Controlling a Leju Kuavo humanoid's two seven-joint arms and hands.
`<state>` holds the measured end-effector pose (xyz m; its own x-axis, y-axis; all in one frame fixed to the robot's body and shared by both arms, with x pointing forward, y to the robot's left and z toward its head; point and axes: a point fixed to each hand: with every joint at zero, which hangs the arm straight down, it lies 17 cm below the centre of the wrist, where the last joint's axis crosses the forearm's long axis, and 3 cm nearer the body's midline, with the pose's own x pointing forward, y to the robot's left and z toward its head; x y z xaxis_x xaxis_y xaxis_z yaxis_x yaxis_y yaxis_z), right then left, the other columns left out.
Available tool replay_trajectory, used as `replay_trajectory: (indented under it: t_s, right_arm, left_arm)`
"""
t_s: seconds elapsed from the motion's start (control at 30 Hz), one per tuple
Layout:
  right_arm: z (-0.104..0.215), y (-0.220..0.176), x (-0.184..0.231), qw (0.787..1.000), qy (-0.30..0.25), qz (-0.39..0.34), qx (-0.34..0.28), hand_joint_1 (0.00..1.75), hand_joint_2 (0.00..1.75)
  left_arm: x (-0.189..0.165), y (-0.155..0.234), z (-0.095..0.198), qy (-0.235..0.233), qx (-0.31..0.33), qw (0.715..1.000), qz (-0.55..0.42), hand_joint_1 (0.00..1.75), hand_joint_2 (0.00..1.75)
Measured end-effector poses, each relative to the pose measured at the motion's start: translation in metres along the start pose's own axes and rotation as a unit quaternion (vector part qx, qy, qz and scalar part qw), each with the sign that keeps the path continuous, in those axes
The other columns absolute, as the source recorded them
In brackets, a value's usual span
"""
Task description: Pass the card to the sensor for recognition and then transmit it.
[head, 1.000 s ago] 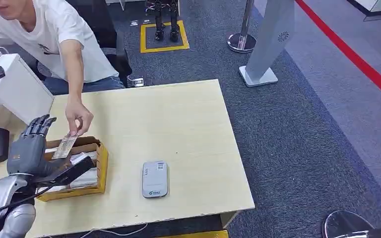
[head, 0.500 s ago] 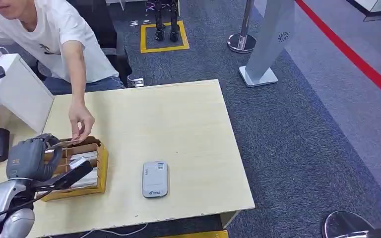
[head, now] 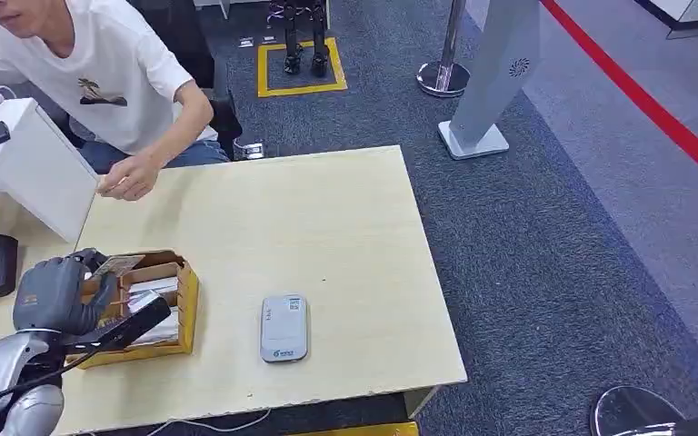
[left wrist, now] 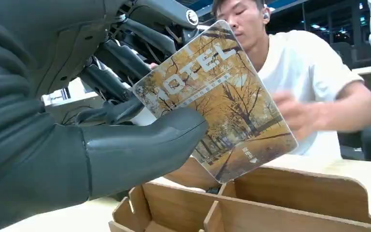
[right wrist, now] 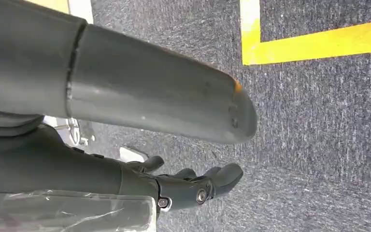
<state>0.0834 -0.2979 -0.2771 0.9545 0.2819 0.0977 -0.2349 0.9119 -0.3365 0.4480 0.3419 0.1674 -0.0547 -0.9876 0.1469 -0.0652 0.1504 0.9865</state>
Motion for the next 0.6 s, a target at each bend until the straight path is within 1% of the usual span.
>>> replay_trajectory:
  t_s: [0.33,0.6]
  right_arm:
    - [0.001,0.002,0.002,1.000,-0.004,0.012,0.002,0.00,0.00]
    - [0.001,0.005,0.005,1.000,-0.010,0.024,0.007,0.00,0.00]
  left_arm:
    - [0.014,0.010,-0.009,-0.015,0.015,1.000,-0.001,1.75,1.75]
    - [0.046,0.005,-0.022,-0.043,0.012,0.999,0.003,1.75,1.75]
